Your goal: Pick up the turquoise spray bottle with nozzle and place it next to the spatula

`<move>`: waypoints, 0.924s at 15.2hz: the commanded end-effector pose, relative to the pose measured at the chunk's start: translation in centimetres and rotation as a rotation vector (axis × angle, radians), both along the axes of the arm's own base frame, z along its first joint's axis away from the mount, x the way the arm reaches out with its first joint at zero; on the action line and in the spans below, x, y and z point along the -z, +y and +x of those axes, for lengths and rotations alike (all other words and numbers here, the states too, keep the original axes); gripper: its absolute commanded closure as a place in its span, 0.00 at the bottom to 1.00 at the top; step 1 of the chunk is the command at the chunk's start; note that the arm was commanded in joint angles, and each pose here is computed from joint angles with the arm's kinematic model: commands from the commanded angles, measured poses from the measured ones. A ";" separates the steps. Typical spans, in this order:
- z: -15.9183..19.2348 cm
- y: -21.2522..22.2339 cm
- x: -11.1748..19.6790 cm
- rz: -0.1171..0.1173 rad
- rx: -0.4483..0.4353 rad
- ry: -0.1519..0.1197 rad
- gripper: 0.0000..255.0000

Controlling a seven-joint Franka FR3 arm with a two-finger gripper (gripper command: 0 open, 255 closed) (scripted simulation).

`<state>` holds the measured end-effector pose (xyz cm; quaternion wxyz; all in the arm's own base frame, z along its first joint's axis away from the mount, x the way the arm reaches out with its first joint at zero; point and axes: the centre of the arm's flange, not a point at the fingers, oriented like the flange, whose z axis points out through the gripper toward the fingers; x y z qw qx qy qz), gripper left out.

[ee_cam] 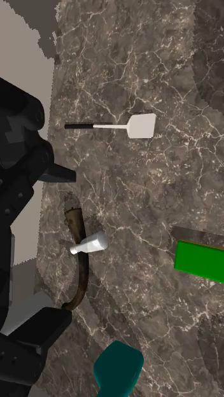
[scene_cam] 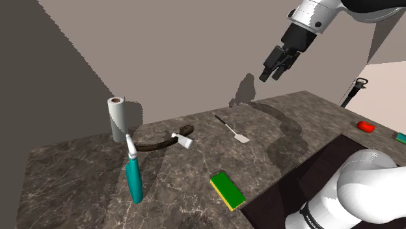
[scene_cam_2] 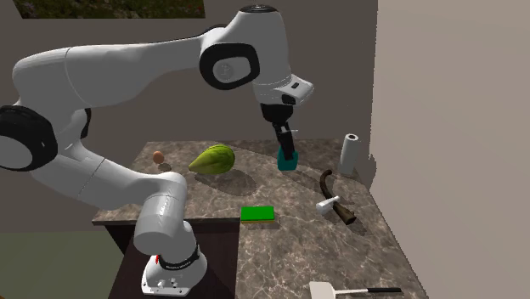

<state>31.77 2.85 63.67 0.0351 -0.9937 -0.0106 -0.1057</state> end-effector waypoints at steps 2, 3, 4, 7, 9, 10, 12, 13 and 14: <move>0.4 1.2 0.5 -0.001 0.000 0.002 0.00; 0.8 2.4 0.9 -0.003 0.000 0.004 0.00; 1.2 3.6 1.4 -0.004 -0.001 0.007 0.00; 2.4 7.2 2.8 -0.008 -0.001 0.013 0.00; 3.2 9.6 3.8 -0.011 -0.002 0.018 0.00; 3.6 10.7 4.3 -0.013 -0.002 0.020 0.00; 4.3 13.1 5.3 -0.015 -0.003 0.024 0.00; 4.7 14.3 5.8 -0.017 -0.003 0.027 0.00; 5.1 15.5 6.3 -0.018 -0.003 0.029 0.00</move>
